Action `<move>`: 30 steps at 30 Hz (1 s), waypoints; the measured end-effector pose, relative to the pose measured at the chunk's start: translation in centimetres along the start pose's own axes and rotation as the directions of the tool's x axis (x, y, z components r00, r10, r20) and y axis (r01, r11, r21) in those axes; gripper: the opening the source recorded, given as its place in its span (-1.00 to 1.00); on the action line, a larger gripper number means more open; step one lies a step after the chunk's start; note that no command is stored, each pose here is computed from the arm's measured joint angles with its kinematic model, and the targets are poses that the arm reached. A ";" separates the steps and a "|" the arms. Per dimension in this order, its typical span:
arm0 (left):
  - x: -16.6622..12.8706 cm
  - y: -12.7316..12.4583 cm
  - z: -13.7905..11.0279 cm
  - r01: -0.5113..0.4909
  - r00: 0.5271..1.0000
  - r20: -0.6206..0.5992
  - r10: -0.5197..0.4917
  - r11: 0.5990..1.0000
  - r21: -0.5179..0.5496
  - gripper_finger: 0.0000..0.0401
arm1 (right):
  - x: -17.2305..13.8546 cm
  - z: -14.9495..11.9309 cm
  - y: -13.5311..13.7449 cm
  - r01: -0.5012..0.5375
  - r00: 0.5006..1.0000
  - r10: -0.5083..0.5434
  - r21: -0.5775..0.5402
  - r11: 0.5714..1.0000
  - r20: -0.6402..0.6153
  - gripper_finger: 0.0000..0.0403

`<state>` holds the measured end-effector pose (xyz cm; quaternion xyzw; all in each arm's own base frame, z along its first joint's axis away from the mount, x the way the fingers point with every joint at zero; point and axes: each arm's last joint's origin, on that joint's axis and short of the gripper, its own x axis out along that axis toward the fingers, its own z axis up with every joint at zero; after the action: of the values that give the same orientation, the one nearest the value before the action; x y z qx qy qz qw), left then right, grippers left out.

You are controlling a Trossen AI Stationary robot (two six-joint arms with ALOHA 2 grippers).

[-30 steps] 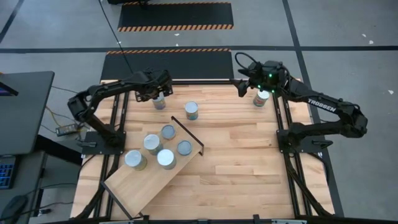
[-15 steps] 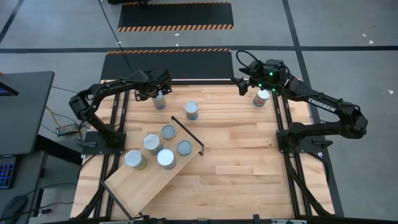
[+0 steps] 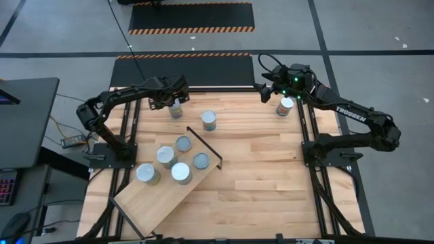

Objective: Pick and place cans onto a shelf
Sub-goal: Put the canned peaches on the shelf

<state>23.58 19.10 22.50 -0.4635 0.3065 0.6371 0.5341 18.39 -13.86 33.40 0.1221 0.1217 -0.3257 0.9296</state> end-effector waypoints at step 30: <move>1.1 -0.3 -0.8 0.041 0.998 0.042 -0.044 0.997 0.064 0.78 | 0.0 0.0 0.0 -0.006 1.000 0.006 0.076 0.997 -0.001 0.73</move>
<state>24.09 18.91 21.19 -0.4391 0.3048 0.6255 0.5684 18.40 -13.84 33.40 0.1581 0.1093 -0.3272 0.9252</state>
